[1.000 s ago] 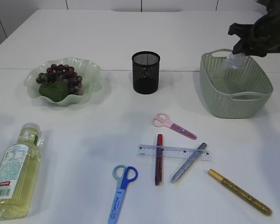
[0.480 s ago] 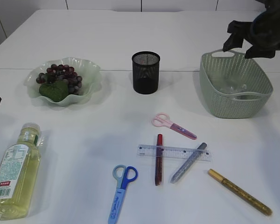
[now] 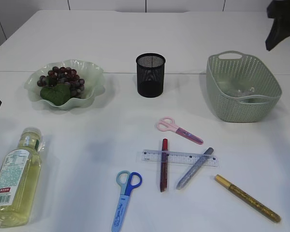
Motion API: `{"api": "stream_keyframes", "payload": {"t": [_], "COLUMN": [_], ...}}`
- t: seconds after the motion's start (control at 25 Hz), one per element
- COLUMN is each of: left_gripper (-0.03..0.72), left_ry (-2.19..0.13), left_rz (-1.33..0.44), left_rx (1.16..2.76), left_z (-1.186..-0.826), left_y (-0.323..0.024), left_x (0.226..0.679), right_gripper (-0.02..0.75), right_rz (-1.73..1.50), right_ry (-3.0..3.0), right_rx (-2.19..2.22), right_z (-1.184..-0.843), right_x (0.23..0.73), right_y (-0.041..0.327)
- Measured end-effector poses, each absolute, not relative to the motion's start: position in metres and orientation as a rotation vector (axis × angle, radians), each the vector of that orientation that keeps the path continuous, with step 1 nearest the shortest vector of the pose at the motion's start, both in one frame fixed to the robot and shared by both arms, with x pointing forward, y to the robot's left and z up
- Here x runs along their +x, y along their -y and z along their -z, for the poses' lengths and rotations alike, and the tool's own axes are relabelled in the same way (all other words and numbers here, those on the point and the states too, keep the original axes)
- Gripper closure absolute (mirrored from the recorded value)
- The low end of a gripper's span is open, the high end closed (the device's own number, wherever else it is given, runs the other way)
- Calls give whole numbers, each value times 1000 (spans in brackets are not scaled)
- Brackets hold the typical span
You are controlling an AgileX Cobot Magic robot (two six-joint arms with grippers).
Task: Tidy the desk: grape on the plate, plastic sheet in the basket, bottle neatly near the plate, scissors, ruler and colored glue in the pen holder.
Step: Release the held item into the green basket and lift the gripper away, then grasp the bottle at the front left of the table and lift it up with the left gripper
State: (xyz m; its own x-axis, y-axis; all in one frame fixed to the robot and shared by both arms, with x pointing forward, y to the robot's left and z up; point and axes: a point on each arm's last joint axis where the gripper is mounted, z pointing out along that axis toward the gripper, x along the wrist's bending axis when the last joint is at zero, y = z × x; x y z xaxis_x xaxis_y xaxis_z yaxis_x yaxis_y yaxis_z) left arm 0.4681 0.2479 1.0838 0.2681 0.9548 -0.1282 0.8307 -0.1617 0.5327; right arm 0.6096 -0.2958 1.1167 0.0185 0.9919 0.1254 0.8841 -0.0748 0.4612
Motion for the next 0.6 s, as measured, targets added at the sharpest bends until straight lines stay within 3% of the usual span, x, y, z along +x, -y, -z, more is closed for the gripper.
{"api": "stream_keyframes", "payload": {"t": [0.32, 0.6], "left_gripper": [306, 309], "left_ry": [-1631, -1736], "left_rz": [-273, -243], "left_rx": [2051, 2001], "left_z": [-1082, -1078], "left_y": [-247, -249], "left_x": [465, 467], "right_gripper": [225, 225], "right_rz": [-519, -481], "right_ry": [-1994, -2015], "right_rx": [2067, 2093], "right_z": [-1128, -1113], "right_x": [544, 485], "right_y": [296, 295]}}
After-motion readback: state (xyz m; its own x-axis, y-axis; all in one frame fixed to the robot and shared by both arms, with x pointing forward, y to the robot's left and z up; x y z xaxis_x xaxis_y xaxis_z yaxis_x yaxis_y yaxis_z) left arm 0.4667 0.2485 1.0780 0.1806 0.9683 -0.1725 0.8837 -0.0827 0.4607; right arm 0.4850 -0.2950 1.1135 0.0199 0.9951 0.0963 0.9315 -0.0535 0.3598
